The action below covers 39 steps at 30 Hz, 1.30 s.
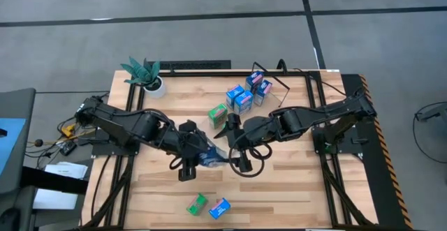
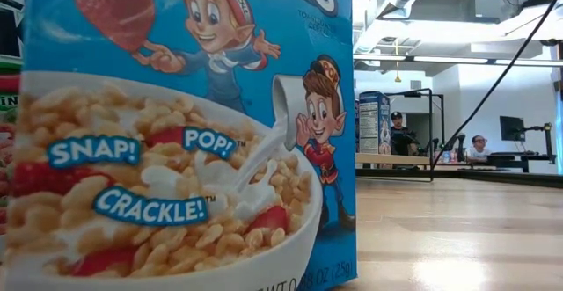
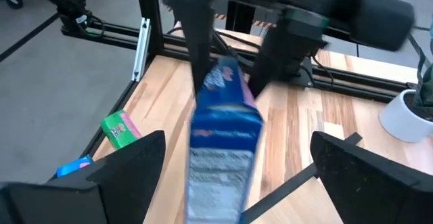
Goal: Stack cereal on shelf
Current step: Put the blue cereal box on the shelf aligned with the blue cereal boxes
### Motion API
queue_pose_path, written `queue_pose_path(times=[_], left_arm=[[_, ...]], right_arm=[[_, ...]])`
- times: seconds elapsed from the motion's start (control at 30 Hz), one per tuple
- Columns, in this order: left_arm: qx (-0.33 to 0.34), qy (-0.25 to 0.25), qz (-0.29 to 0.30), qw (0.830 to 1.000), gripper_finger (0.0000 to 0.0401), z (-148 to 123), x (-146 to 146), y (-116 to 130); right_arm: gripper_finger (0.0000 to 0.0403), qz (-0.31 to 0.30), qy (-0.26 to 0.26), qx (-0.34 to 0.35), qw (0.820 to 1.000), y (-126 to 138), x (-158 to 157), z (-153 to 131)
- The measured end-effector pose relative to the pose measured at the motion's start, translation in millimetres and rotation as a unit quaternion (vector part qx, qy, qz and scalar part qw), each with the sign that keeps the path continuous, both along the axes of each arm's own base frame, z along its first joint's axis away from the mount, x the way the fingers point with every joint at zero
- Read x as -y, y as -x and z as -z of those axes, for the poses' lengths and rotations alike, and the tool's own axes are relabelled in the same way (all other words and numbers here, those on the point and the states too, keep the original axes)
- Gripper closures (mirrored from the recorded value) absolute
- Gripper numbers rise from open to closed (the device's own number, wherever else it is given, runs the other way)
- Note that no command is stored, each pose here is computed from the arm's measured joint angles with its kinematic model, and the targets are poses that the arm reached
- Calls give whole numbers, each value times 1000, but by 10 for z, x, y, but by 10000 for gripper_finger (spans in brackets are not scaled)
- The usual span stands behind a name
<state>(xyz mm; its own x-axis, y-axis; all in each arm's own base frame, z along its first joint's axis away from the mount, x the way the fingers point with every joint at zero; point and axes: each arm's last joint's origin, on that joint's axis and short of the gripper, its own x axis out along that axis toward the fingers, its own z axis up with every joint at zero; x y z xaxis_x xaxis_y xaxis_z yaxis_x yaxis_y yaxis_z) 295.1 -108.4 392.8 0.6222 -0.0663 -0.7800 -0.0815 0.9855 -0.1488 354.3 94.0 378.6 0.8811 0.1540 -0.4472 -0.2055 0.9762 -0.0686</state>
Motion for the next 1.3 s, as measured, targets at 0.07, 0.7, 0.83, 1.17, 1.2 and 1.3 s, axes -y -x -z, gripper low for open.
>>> queue_pose_path(times=[0.07,0.7,0.83,1.17,1.2,1.3], left_arm=[[7,-5,-2,1000,259,-7,-25,-17],[59,-2,20,998,259,-76,-67,-119],[59,-1,20,998,259,-76,-66,-122],[63,4,21,998,259,-82,-61,-128],[63,4,22,998,259,-82,-61,-127],[62,6,25,998,259,-80,-59,-128]], right_arm=[[12,-2,-2,6,1000,-3,-10,-12],[52,-5,-9,0,1000,15,-59,-3],[91,-4,-9,1,1000,12,-53,-4],[125,-3,-13,5,1000,8,-54,-13],[125,-2,-14,5,1000,8,-54,-13],[125,-2,-15,6,1000,7,-54,-16]])
